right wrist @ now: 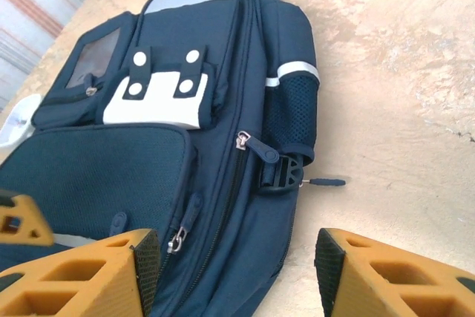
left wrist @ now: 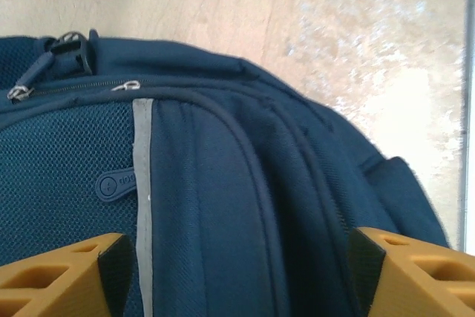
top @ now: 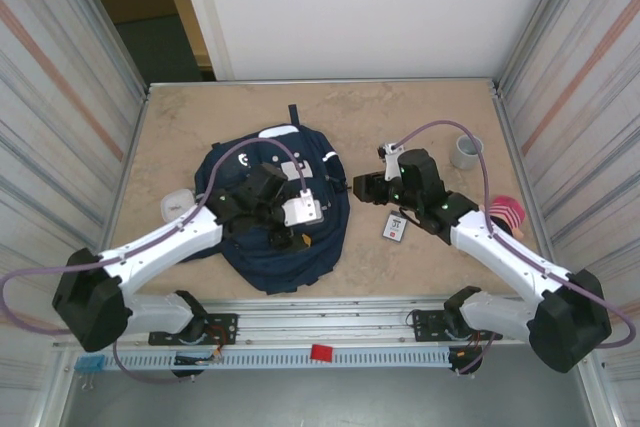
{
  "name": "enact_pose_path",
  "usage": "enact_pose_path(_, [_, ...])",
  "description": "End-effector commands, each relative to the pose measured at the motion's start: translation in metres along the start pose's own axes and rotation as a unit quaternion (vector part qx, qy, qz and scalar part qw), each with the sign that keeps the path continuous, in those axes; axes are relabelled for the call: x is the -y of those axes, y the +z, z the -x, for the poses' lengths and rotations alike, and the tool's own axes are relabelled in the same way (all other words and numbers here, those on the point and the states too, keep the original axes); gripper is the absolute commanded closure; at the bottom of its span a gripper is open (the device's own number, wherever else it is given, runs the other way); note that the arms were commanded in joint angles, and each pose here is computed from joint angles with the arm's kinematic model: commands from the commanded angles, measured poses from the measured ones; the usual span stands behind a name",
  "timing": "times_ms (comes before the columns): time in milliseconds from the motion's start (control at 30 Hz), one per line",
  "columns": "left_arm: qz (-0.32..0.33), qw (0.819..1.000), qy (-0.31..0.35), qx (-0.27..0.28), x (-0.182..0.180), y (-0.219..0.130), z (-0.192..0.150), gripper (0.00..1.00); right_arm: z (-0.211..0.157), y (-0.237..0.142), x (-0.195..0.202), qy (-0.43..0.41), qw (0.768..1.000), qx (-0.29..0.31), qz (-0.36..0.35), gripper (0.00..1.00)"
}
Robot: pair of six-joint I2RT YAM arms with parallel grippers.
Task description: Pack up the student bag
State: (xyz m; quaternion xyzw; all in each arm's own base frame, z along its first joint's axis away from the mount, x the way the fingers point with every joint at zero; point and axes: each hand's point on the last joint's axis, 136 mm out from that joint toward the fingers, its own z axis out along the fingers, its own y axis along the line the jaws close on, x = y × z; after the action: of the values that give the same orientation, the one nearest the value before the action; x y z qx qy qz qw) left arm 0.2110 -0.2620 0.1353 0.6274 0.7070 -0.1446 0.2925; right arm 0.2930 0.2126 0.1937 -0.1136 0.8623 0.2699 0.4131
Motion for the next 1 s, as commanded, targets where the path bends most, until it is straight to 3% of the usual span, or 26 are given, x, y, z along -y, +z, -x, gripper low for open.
enact_pose_path(0, [0.031,0.999,0.018,-0.02,-0.016,0.008,0.002,0.26,0.007,-0.009,-0.003,-0.007,0.999,0.032,0.0,0.41])
enact_pose_path(67, [0.049,0.998,0.019,-0.037,-0.024,0.014,-0.004,0.32,0.009,-0.011,-0.003,-0.009,0.999,0.039,0.002,0.41])
enact_pose_path(133, [0.058,0.997,0.023,-0.04,-0.029,0.015,-0.005,0.45,0.009,-0.013,-0.004,-0.013,0.999,0.044,0.006,0.4])
enact_pose_path(233, [0.049,0.998,0.035,-0.023,-0.027,0.01,-0.002,0.96,0.009,-0.017,-0.005,-0.032,0.997,0.063,0.012,0.38])
enact_pose_path(267, [0.043,0.998,0.049,-0.014,-0.023,0.007,-0.001,1.0,0.006,-0.015,-0.005,-0.043,0.997,0.065,0.014,0.38])
enact_pose_path(400, [-0.012,0.989,0.105,0.101,0.005,-0.018,0.014,1.0,0.012,-0.037,-0.021,-0.119,0.984,0.123,0.055,0.36])
enact_pose_path(533, [-0.084,0.953,0.165,0.24,0.041,-0.052,0.03,1.0,0.006,-0.045,-0.01,-0.122,0.985,0.114,0.032,0.28])
enact_pose_path(700, [-0.129,0.93,0.187,0.288,0.058,-0.072,0.033,1.0,-0.009,-0.053,-0.033,-0.183,0.975,0.08,0.099,0.32])
enact_pose_path(767, [-0.13,0.925,0.197,0.297,0.058,-0.077,0.031,1.0,-0.018,-0.054,-0.042,-0.224,0.965,0.078,0.116,0.25])
enact_pose_path(967, [-0.075,0.934,0.189,0.293,0.039,-0.08,0.017,1.0,-0.052,-0.041,-0.06,-0.319,0.936,-0.005,0.15,0.22])
